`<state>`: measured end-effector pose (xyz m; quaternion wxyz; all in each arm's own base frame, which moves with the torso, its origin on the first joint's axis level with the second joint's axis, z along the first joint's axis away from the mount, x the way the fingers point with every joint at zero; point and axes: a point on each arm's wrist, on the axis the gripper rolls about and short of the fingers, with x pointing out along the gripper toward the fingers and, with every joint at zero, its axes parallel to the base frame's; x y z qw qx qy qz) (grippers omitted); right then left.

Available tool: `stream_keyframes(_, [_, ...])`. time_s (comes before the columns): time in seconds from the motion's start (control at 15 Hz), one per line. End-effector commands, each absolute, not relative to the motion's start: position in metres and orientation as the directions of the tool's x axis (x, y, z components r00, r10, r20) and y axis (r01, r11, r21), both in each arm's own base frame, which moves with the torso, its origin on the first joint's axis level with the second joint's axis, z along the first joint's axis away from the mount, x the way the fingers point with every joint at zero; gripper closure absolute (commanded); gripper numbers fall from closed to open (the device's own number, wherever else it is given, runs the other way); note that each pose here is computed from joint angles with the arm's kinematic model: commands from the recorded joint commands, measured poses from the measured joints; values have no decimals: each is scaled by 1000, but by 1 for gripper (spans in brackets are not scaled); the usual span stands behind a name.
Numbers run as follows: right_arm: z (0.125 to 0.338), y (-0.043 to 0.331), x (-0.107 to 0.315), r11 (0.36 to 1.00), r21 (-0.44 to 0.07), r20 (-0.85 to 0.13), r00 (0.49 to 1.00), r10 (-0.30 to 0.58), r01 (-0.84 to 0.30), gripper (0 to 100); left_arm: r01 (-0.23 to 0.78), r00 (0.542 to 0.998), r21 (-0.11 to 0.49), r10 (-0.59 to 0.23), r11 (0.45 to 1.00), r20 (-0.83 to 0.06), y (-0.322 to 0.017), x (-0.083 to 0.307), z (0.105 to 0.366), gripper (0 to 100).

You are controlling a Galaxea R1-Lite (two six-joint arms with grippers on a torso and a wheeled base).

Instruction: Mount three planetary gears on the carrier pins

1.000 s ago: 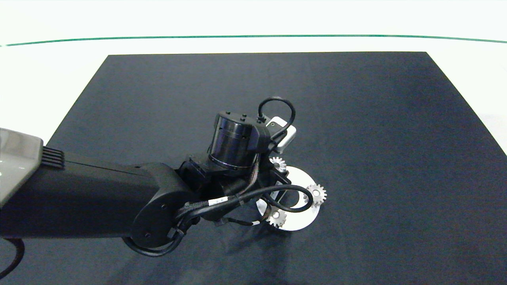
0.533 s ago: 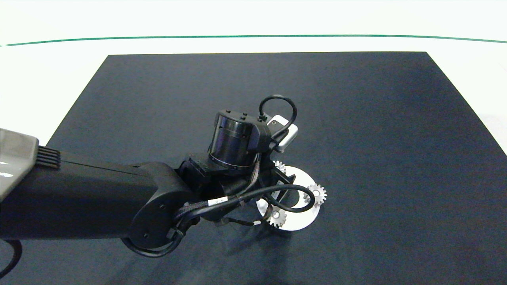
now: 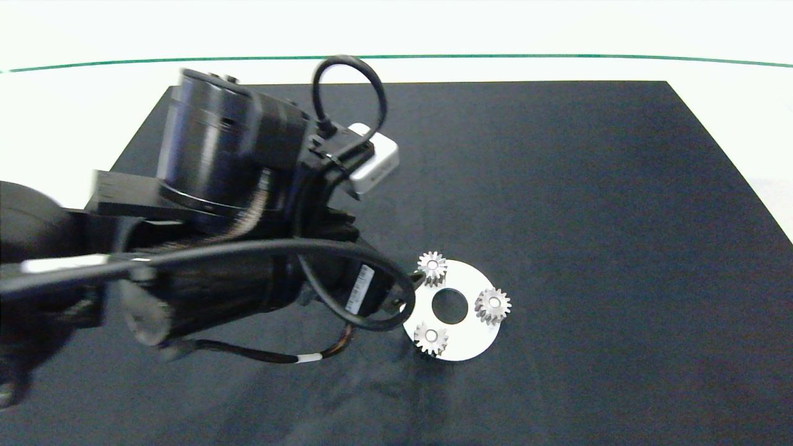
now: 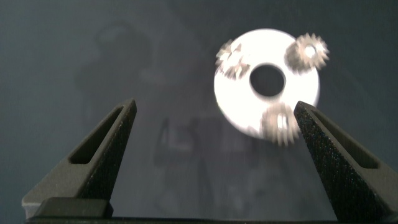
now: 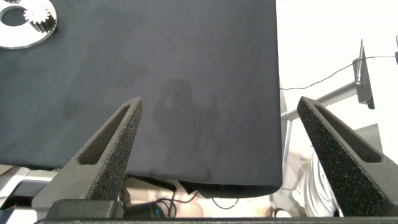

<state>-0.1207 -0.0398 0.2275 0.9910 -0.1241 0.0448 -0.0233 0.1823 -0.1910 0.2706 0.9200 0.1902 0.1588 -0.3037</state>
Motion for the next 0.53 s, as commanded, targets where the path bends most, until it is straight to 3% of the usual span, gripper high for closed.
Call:
stream_keyframes(0.07, [255,-33,-99,962,-271,-155,985,-72,28,0,434,871,175,-362,884,-332,-77,113,309,0])
stream_keyframes(0.27, [266,-25,-90,960,-267,-151,980,-126,83,0,197,951,162,-148,967,-273,-16,53,308,0])
stream_keyframes(0.47, [267,-15,-90,945,-270,-154,961,-229,182,0,71,964,157,-27,985,-266,5,3,296,0])
stream_keyframes(0.53, [262,-12,-97,937,-266,-138,953,-269,226,0,-25,970,148,60,989,-237,9,-19,285,0])
